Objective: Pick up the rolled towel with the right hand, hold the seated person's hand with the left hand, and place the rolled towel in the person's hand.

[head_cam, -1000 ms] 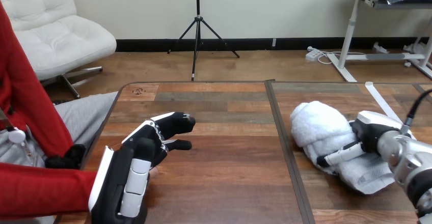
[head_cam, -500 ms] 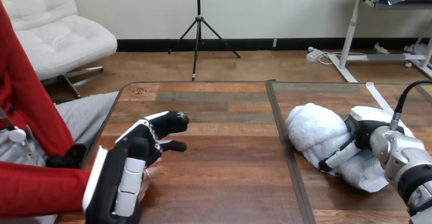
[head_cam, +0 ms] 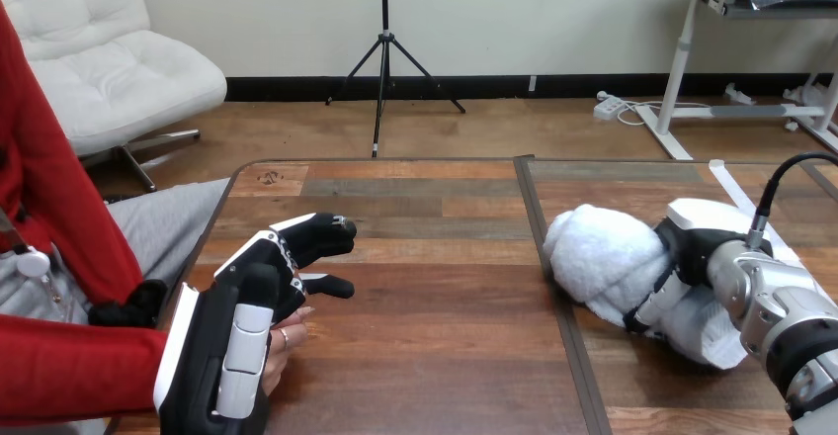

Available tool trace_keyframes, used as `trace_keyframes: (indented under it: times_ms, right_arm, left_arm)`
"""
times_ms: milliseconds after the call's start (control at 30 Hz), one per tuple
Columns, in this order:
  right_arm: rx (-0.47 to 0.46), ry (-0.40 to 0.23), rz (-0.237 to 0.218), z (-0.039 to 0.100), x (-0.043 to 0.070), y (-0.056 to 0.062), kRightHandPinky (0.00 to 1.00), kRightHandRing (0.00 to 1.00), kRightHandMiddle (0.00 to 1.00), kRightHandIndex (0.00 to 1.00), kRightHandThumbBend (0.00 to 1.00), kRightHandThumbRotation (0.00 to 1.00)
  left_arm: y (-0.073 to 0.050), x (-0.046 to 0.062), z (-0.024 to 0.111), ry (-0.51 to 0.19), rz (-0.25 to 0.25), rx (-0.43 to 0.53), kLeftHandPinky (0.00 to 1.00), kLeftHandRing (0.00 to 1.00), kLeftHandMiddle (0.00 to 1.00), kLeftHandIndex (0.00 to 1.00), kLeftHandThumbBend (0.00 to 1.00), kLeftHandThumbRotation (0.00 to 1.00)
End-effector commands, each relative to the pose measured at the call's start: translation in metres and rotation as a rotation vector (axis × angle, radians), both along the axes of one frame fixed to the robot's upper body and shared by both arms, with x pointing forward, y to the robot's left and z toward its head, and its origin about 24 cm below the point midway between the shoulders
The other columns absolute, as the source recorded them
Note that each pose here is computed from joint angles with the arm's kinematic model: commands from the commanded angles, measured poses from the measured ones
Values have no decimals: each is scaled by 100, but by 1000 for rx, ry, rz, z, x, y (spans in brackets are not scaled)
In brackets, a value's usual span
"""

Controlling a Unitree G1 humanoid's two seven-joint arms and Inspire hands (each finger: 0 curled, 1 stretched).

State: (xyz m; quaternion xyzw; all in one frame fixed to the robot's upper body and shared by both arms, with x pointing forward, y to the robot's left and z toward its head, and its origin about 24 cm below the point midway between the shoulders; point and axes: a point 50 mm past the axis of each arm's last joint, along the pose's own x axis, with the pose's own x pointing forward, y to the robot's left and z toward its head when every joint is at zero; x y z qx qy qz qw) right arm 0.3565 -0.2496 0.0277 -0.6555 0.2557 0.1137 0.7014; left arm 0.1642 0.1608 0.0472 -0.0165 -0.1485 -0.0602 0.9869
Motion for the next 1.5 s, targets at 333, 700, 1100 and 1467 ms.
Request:
trace_keyframes:
  times_ms: [333, 700, 1100, 1467]
  right_arm:
    - [117, 44, -36, -38, -27, 0, 30, 37, 45, 44, 76, 0]
    - [302, -128, -78, -28, -24, -3, 32, 40, 45, 45, 72, 0]
    - [444, -304, -67, -15, -22, -4, 33, 39, 44, 47, 70, 0]
    - [607, -503, -8, 0, -26, -3, 34, 37, 42, 47, 68, 0]
  left_arm:
    - [-2, 5, 18, -104, 14, -15, 58, 76, 73, 68, 76, 100]
    - [-2, 4, 17, -100, 21, -16, 58, 75, 73, 68, 75, 100]
    - [-1, 3, 16, -90, 20, -17, 58, 75, 73, 68, 75, 100]
    - [3, 5, 15, -78, 38, 37, 59, 75, 73, 68, 78, 100]
